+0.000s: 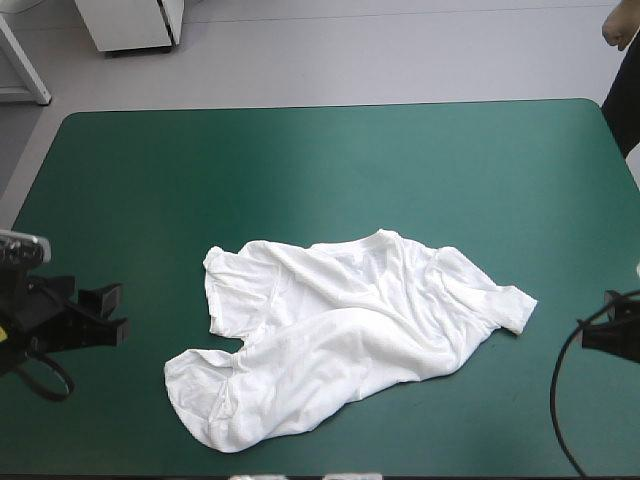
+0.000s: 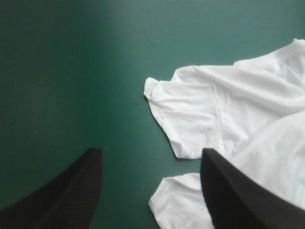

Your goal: Fold the cloth

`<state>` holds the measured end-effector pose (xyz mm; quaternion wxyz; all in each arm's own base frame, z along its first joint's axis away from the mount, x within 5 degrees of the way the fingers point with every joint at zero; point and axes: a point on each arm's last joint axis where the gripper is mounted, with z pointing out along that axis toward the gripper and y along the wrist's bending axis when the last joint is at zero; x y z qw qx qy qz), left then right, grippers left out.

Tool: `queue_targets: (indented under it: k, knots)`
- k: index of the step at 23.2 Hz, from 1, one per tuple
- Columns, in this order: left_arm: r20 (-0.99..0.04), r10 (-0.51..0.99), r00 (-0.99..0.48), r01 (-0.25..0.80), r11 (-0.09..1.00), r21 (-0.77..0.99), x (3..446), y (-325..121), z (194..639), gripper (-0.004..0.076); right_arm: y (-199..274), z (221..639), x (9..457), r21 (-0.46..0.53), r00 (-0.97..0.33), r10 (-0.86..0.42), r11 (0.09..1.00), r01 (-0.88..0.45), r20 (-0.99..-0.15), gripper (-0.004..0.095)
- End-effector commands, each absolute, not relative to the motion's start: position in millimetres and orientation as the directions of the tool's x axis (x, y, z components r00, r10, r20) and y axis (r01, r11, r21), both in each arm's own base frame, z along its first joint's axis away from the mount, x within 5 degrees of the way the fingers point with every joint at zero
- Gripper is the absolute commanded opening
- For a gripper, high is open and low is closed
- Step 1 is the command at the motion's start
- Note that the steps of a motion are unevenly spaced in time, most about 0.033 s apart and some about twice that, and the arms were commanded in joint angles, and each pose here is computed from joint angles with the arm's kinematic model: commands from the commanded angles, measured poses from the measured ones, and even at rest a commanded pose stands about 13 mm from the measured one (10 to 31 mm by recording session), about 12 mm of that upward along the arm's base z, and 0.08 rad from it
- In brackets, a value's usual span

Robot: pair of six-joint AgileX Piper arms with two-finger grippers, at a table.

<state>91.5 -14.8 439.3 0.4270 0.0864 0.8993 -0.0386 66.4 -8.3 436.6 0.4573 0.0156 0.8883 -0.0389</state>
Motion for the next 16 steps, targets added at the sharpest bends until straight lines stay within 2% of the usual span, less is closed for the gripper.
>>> queue_targets:
  k: [1, 8, 13, 16]
  knots:
    - [-0.749, 0.110, -0.653, 0.189, 0.982, -0.022, 114, -18, 454, 0.0530, -13, 455, 96, -0.108, -0.591, -0.009, 0.985, 0.132, -0.807, 0.0621]
    - [-0.601, 0.073, -0.796, 0.150, 0.985, -0.079, 163, -22, 419, 0.0526, -5, 445, 136, -0.066, -0.675, 0.034, 0.990, 0.121, -0.737, 0.0601]
    - [-0.364, 0.084, -0.928, 0.126, 0.988, -0.093, 175, -23, 347, 0.0526, -4, 442, 145, -0.067, -0.688, 0.032, 0.991, 0.116, -0.725, 0.0576]
    - [-0.300, 0.073, -0.951, 0.110, 0.988, -0.111, 173, -24, 310, 0.0525, -4, 442, 146, -0.068, -0.686, 0.031, 0.991, 0.117, -0.727, 0.0577]
